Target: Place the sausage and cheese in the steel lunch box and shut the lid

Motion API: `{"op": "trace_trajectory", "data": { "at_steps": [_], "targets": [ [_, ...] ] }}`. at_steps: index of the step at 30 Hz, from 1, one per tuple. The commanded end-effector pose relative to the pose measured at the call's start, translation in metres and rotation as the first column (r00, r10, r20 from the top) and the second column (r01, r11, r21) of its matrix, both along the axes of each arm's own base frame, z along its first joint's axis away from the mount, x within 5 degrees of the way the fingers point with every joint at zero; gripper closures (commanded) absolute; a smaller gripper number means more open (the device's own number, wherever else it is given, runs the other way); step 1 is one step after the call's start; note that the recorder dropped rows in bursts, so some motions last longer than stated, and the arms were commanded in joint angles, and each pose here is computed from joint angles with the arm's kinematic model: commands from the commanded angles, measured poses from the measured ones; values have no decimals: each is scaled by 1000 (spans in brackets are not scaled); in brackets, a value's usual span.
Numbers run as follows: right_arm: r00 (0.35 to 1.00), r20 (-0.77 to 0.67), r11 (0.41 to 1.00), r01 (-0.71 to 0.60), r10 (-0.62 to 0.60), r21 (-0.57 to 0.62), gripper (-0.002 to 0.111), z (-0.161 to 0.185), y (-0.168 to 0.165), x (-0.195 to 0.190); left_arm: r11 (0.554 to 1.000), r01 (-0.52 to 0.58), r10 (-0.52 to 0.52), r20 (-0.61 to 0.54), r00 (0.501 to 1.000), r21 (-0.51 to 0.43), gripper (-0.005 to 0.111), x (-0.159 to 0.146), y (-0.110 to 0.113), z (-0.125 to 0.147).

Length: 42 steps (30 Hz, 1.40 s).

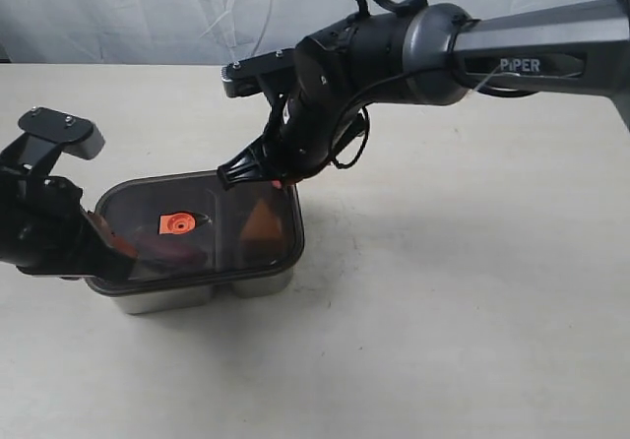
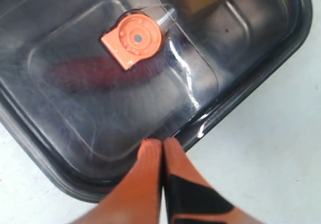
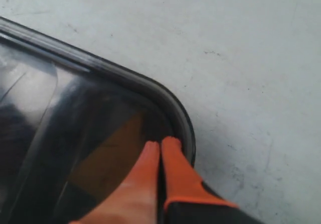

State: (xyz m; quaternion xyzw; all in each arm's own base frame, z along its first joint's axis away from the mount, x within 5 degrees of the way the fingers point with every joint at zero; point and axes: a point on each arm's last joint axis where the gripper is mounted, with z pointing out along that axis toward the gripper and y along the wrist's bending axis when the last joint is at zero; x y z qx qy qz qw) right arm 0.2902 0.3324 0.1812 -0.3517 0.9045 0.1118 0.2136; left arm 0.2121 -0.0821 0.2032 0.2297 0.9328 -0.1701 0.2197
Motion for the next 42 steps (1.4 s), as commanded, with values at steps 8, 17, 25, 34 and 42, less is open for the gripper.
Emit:
{"op": "trace_trajectory", "data": {
  "at_steps": [8, 17, 25, 34, 42],
  "targets": [
    [981, 174, 993, 71, -87, 96, 109, 132, -53, -32, 990, 92, -70, 189, 979, -111, 107, -51, 3, 66],
    [955, 247, 975, 117, -162, 189, 109, 167, -130, -116, 953, 116, 29, 465, 885, -280, 107, -148, 22, 125],
    [962, 189, 964, 155, -197, 218, 109, 123, -185, -179, 949, 67, 147, 621, 770, -308, 107, -227, 50, 124],
    [944, 197, 962, 243, -264, 127, 109, 56, -237, -202, 956, -70, 237, 605, 760, -287, 107, -243, 66, 113],
    [931, 13, 927, 362, -365, 102, 109, 27, -246, -216, 917, -23, 306, 663, 683, -399, 107, -241, 63, 128]
  ]
}}
